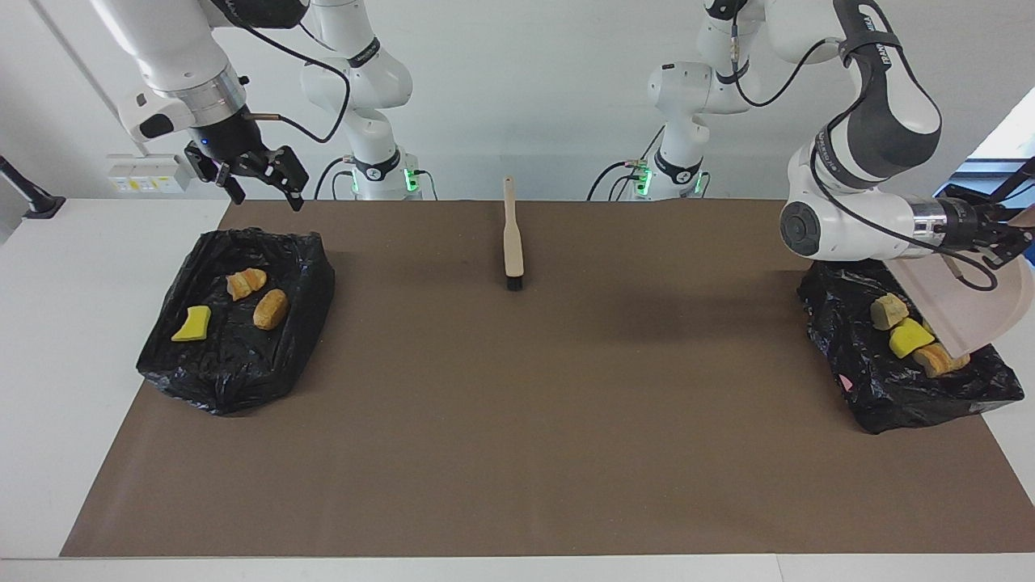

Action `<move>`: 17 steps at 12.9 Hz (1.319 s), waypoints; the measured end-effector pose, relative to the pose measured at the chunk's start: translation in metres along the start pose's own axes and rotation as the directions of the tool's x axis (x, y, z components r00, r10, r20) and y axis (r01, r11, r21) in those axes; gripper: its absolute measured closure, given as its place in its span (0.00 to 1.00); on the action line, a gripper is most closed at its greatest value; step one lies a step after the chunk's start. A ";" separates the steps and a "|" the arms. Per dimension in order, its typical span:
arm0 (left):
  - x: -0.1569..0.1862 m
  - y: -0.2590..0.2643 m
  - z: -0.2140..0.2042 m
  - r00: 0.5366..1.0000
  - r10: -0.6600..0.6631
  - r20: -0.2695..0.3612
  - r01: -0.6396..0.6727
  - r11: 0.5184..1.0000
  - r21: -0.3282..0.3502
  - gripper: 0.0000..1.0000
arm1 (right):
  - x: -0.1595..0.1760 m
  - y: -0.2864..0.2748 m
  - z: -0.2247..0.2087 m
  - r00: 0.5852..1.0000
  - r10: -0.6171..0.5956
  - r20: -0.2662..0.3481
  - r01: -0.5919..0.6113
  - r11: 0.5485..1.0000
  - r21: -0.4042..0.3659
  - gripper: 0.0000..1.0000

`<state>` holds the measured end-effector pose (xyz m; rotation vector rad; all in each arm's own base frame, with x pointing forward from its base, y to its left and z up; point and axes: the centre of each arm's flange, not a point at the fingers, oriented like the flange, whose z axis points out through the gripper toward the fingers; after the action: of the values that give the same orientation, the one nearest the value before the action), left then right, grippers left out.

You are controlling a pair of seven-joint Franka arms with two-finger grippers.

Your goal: Sweep and dump trash in bin

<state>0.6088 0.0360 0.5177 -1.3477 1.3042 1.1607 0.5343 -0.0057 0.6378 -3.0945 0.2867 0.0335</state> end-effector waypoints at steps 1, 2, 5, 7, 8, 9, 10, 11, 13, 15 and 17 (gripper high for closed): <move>0.008 0.003 -0.009 0.999 -0.006 -0.053 0.006 1.000 -0.009 0.68 | 0.000 -0.001 0.000 1.000 -0.001 0.000 0.001 1.000 0.001 0.00; 0.015 0.005 -0.017 0.994 -0.012 -0.105 0.010 1.000 -0.019 0.68 | 0.000 0.000 0.000 1.000 0.000 0.000 0.000 1.000 0.001 0.00; 0.037 0.014 -0.044 0.963 -0.046 -0.264 0.032 0.998 -0.057 0.68 | 0.001 0.012 0.001 1.000 0.021 0.010 -0.021 1.000 -0.003 0.00; 0.050 0.019 -0.061 0.931 -0.064 -0.361 0.035 0.996 -0.084 0.68 | 0.003 0.031 0.000 0.998 0.057 0.008 -0.057 0.998 -0.001 0.00; 0.055 0.022 -0.071 0.913 -0.068 -0.403 0.034 0.995 -0.092 0.68 | 0.004 0.035 0.000 0.998 0.066 0.008 -0.066 0.998 -0.001 0.00; 0.061 0.024 -0.082 0.892 -0.070 -0.447 0.031 0.995 -0.094 0.68 | 0.004 0.036 0.000 0.998 0.067 0.010 -0.067 0.998 -0.001 0.00; 0.067 0.026 -0.094 0.870 -0.066 -0.488 0.024 0.996 -0.091 0.68 | 0.003 0.036 0.000 0.998 0.067 0.014 -0.067 0.998 -0.002 0.00; 0.071 0.028 -0.107 0.847 -0.059 -0.528 0.018 0.996 -0.084 0.68 | 0.003 0.037 0.000 0.998 0.068 0.018 -0.068 0.998 -0.003 0.00; 0.081 0.033 -0.133 0.790 -0.045 -0.611 0.007 0.998 -0.065 0.68 | 0.003 0.039 0.001 0.997 0.072 0.022 -0.072 0.997 -0.003 0.00; 0.088 0.036 -0.157 0.731 -0.030 -0.682 0.003 0.999 -0.041 0.68 | 0.002 0.036 0.001 0.998 0.065 0.024 -0.065 0.998 -0.003 0.00; 0.095 0.044 -0.183 0.687 -0.048 -0.725 0.016 0.999 -0.052 0.68 | 0.001 0.030 0.002 0.998 0.054 0.025 -0.054 0.999 -0.002 0.00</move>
<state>0.5713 -0.1606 0.4522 -1.9676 1.7973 0.6104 0.5302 -0.0356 0.6353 -3.0842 0.3690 0.0744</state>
